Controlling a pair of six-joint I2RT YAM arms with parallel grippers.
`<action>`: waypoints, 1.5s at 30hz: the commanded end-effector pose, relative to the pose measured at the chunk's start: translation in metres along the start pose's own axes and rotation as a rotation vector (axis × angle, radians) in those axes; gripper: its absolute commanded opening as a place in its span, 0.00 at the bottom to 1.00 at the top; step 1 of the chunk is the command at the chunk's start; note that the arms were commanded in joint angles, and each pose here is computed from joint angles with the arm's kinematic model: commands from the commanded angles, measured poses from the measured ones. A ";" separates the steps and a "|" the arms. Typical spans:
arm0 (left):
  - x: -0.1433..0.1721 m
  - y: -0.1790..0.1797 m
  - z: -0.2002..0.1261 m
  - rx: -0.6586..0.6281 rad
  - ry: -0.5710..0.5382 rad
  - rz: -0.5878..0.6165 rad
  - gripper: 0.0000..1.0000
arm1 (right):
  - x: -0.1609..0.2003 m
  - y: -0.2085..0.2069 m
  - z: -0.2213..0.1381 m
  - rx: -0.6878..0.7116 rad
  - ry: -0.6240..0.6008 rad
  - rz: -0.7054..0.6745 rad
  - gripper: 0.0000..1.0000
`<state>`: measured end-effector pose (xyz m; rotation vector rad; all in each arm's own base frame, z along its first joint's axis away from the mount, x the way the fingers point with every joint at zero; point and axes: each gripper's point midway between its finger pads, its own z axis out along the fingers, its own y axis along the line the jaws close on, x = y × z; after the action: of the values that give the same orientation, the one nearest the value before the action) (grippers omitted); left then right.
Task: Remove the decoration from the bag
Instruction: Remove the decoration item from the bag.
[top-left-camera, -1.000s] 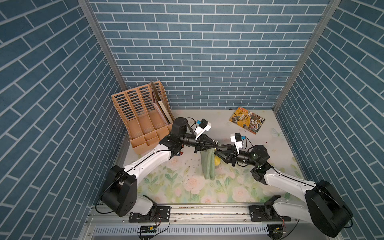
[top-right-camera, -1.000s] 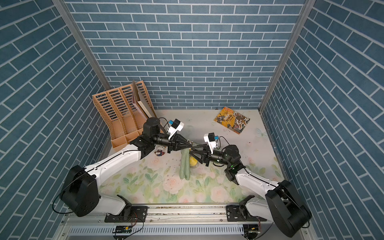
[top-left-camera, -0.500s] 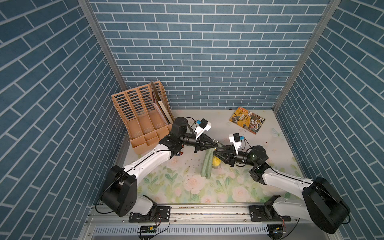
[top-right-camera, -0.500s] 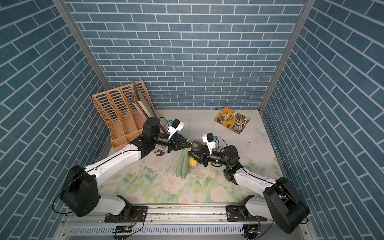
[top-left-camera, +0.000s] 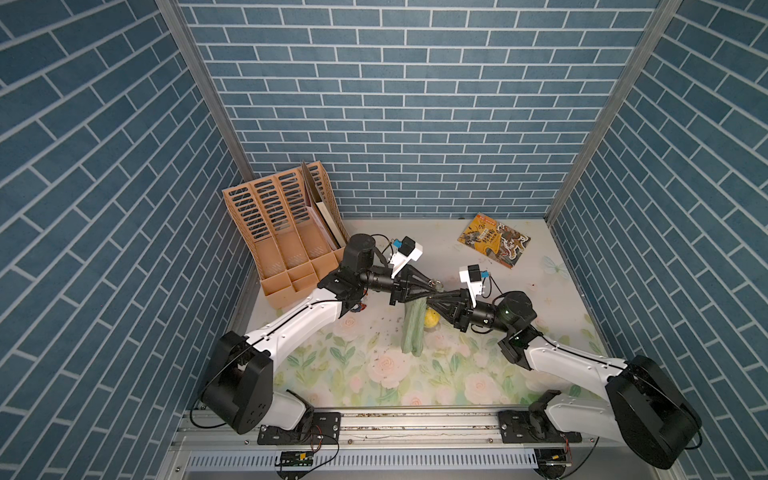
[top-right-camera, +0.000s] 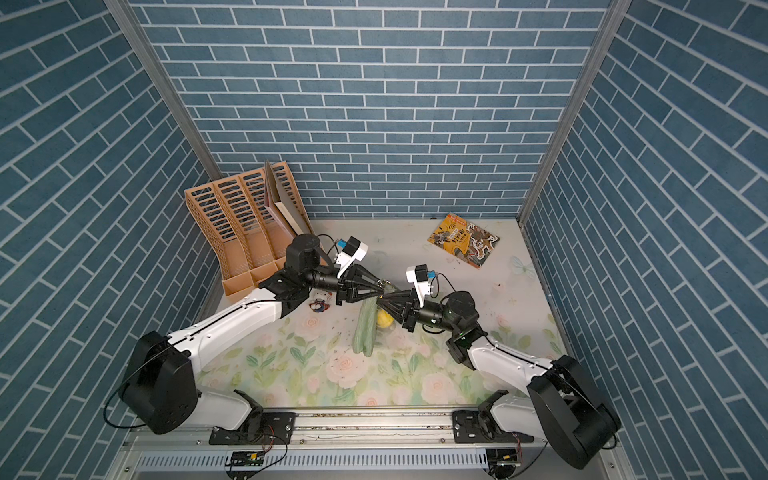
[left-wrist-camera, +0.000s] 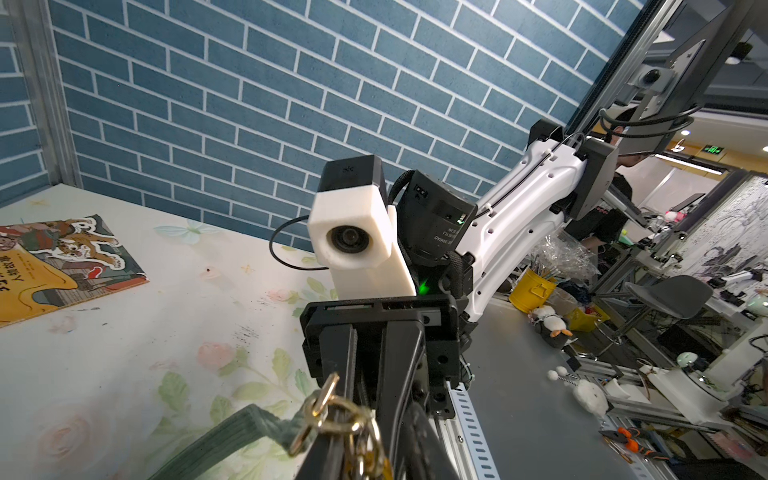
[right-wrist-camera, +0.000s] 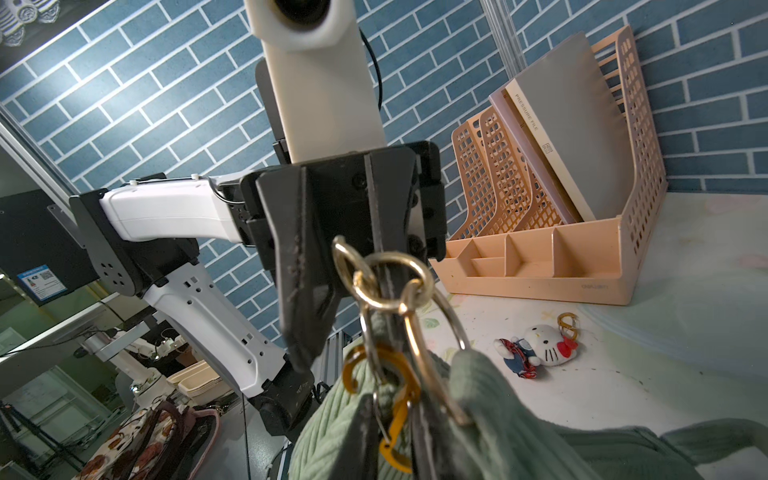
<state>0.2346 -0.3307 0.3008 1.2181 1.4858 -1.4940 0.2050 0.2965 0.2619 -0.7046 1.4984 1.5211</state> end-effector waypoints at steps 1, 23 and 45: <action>-0.015 -0.005 -0.001 -0.014 -0.012 0.055 0.28 | -0.010 0.001 -0.001 0.033 -0.020 0.006 0.15; -0.011 0.003 -0.001 -0.045 -0.008 0.044 0.05 | -0.023 -0.027 0.004 0.263 -0.021 0.186 0.08; -0.002 0.005 -0.003 -0.071 -0.053 0.023 0.05 | -0.053 -0.010 0.009 0.256 -0.086 0.205 0.08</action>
<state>0.2584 -0.3294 0.3012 1.1083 1.4953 -1.3731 0.2292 0.3001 0.2575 -0.4150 1.8254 1.4438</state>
